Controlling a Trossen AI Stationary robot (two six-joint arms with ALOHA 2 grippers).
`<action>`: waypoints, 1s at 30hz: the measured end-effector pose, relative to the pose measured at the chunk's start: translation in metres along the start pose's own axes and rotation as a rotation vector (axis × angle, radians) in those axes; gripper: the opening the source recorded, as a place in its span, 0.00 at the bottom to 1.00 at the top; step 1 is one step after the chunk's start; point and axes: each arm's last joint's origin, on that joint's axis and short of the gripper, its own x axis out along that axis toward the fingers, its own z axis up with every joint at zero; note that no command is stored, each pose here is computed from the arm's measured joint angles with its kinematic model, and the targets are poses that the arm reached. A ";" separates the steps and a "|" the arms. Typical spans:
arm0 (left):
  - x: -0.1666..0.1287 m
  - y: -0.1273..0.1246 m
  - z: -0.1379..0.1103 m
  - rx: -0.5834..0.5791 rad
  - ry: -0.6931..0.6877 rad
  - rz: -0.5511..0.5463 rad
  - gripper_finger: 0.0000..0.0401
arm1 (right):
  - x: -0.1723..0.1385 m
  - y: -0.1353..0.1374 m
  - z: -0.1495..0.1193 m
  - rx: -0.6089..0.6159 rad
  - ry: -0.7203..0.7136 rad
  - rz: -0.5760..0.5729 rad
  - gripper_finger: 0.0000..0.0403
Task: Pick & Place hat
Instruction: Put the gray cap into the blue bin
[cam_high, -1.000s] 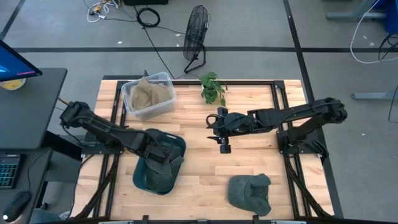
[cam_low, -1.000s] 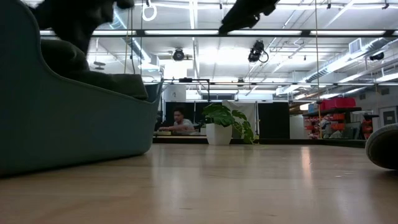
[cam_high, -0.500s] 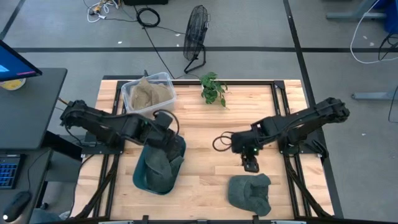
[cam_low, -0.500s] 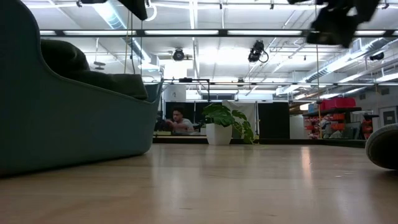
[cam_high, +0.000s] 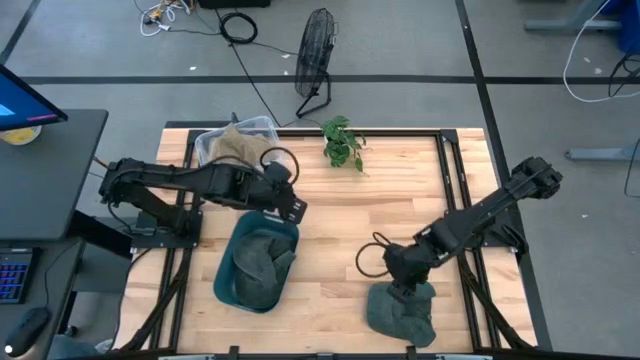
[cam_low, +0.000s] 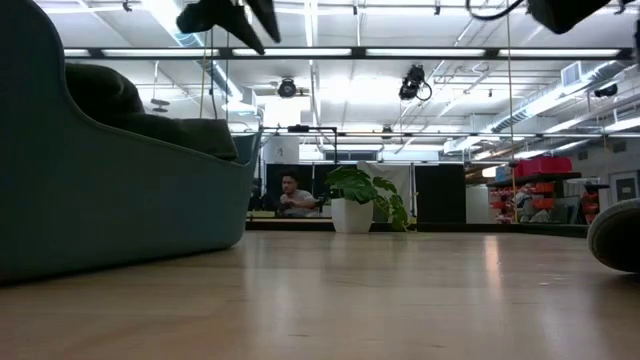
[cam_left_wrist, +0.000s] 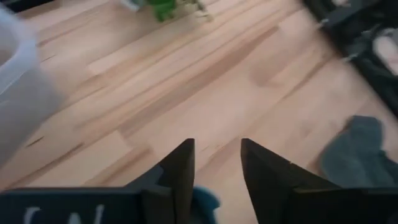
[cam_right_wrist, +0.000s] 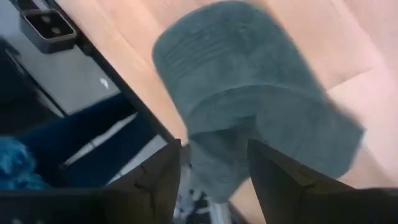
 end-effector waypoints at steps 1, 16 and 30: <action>0.000 -0.002 0.001 0.003 -0.007 -0.018 0.35 | 0.002 0.001 -0.003 0.027 -0.014 -0.005 0.46; -0.009 -0.016 -0.014 0.076 0.003 -0.092 0.34 | 0.062 0.014 -0.023 0.430 -0.018 -0.112 0.46; -0.011 -0.019 -0.019 0.092 0.010 -0.105 0.34 | 0.118 0.025 -0.011 0.514 0.012 -0.081 0.45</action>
